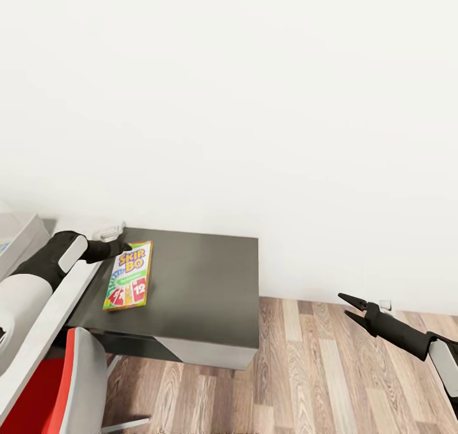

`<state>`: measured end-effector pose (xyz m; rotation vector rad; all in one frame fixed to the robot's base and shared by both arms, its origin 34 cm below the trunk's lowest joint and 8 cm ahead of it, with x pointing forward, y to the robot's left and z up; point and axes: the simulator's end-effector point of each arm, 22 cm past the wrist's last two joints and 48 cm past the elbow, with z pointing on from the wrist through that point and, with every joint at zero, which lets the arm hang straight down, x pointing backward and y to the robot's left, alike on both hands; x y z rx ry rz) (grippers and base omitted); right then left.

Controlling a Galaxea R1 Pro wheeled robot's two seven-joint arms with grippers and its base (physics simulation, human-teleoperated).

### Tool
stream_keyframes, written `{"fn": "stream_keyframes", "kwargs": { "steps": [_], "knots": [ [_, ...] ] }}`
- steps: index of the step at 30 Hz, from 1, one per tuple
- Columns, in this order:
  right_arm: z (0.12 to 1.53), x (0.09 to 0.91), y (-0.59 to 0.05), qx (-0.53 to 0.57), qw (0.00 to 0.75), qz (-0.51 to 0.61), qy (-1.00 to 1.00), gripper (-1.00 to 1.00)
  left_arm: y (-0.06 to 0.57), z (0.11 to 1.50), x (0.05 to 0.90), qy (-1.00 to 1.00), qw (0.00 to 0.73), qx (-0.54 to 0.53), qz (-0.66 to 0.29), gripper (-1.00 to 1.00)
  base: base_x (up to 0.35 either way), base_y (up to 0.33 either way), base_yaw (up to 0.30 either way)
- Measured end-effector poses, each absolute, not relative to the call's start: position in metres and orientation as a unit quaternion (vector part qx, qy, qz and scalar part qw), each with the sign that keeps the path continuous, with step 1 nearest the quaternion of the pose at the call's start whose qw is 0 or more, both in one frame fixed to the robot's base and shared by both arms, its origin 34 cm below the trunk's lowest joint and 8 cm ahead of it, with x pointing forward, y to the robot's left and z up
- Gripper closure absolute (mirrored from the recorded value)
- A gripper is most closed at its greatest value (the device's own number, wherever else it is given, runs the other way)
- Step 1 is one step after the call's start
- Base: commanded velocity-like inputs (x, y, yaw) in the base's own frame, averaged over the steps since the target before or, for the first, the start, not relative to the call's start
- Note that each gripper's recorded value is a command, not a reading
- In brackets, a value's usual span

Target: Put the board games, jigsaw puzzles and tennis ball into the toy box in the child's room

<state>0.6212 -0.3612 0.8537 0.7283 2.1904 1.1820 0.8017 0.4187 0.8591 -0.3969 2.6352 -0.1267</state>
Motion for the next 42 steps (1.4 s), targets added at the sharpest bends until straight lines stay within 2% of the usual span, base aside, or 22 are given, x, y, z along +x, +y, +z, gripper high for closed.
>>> {"fn": "stream_keyframes", "kwargs": {
  "steps": [42],
  "knots": [
    [0.819,0.609,-0.361,0.285,0.243,0.429,0.822,-1.00,0.418,0.811,0.791,0.968,0.203,-0.145,-0.041,-1.00,0.000,0.000,0.000]
  ]
}}
